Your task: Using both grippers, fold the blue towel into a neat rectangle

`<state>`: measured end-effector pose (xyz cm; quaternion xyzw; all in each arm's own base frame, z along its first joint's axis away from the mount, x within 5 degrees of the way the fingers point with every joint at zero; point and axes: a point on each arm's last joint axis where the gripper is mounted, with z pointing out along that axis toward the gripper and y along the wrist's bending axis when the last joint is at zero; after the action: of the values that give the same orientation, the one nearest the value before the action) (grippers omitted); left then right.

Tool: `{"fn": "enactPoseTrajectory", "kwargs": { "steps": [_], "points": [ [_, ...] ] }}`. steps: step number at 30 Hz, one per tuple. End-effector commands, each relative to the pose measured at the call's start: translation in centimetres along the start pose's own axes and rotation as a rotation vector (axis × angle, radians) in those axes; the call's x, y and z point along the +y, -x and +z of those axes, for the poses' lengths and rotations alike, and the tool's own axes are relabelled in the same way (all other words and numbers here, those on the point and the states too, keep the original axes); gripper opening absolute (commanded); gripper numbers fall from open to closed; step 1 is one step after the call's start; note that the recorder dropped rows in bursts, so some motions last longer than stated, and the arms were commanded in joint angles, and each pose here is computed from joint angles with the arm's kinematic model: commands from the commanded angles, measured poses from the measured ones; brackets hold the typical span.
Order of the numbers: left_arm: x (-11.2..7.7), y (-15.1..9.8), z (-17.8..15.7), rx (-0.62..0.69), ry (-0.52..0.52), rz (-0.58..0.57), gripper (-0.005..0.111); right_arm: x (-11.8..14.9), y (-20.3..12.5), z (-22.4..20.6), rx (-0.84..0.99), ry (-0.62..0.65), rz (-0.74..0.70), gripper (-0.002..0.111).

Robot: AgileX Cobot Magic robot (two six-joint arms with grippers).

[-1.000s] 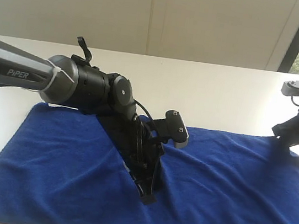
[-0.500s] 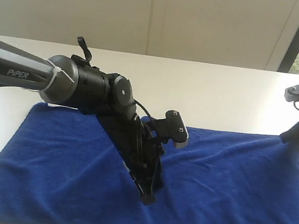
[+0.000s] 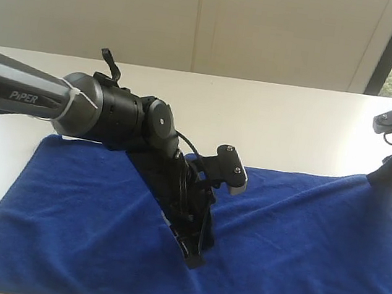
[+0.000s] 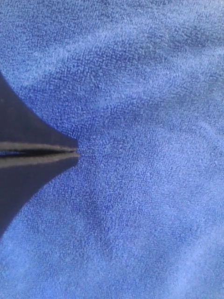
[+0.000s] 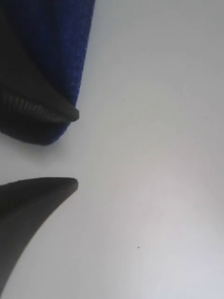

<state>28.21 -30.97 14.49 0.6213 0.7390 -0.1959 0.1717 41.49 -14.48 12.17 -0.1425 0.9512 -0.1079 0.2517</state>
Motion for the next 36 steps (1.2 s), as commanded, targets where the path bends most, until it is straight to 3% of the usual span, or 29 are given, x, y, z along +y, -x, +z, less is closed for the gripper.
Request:
{"fn": "enactPoseTrajectory", "kwargs": {
  "steps": [1,8,12,16,20,22,28,32,36],
  "points": [
    [-0.4,-0.6,0.8,0.029,-0.033,-0.006,0.000,-0.3,0.4,-0.5,-0.021,-0.022,-0.005,0.038],
    [-0.4,-0.6,0.8,0.027,-0.028,-0.006,0.000,-1.1,1.9,-4.5,-0.070,-0.047,0.009,0.038],
    [-0.1,0.0,0.2,-0.005,0.011,0.002,0.000,-1.2,2.5,-7.1,-0.075,-0.030,0.102,0.038],
    [0.1,1.9,-3.5,-0.084,0.088,0.046,0.000,-0.4,2.6,-8.9,-0.055,0.064,0.173,0.036],
    [1.3,2.1,-8.6,-0.125,0.201,0.036,0.000,2.0,2.6,-10.4,-0.033,0.211,0.138,0.015],
    [2.6,1.1,-10.5,-0.103,0.255,-0.035,0.000,4.2,2.2,-11.1,-0.010,0.319,0.093,0.000],
    [8.1,-5.1,-12.3,-0.005,0.342,-0.252,0.000,9.6,-0.8,-12.9,0.100,0.432,0.043,0.000],
    [11.0,-9.4,-11.4,0.029,0.386,-0.347,0.000,11.8,-3.5,-13.4,0.174,0.402,0.083,0.000],
    [12.8,-12.1,-10.1,0.050,0.411,-0.411,0.000,12.7,-6.7,-12.4,0.309,0.323,0.140,0.000]
  ]
}}
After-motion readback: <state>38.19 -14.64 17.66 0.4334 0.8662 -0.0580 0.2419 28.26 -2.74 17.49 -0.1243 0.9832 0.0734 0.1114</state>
